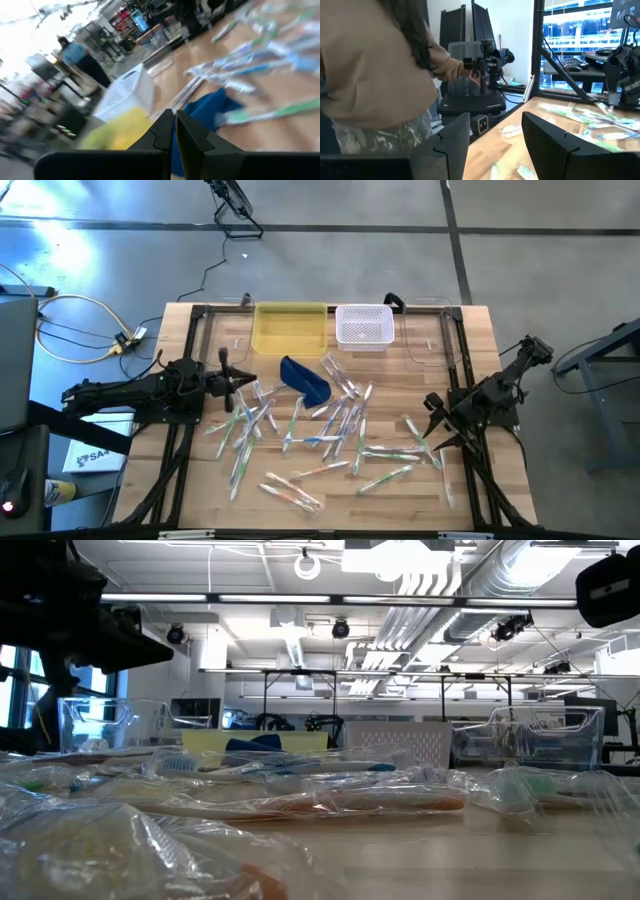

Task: Pick & Place Toothbrushes
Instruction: Put the violet toothbrush into the right transparent bin

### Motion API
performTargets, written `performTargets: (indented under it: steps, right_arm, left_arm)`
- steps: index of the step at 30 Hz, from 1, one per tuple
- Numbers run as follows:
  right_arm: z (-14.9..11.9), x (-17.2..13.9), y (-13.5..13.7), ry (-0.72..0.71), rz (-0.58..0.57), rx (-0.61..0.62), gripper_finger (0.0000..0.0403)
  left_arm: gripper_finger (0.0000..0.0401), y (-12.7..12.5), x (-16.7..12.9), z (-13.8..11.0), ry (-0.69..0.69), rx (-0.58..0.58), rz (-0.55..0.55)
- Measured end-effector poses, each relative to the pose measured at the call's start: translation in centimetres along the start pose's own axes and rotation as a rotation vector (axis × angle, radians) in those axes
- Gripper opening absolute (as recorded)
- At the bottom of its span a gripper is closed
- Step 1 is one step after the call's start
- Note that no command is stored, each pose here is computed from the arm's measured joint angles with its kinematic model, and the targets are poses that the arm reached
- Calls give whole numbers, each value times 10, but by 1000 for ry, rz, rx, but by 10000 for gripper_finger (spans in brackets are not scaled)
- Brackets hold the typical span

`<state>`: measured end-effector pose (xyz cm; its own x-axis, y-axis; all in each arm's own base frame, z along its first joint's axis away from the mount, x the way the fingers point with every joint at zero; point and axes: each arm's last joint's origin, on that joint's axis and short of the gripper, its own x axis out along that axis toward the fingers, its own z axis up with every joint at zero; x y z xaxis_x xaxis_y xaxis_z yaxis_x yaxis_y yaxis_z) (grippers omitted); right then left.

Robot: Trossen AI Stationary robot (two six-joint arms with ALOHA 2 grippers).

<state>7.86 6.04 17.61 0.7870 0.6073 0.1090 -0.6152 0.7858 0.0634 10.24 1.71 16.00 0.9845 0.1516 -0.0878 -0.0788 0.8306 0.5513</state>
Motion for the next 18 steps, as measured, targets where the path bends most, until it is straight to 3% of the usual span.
performTargets:
  steps: [5, 9, 18]
  right_arm:
    - [4, 0, 0, -41, 8, 186, 174]
    - [8, 0, 1, -83, 15, 197, 174]
    - [22, -3, 1, -231, 38, 203, 174]
  left_arm:
    - [17, -1, 0, 1, -19, -292, -37]
    - [17, -1, 0, 1, -18, -583, -35]
    - [17, 0, 0, 1, -11, -649, -16]
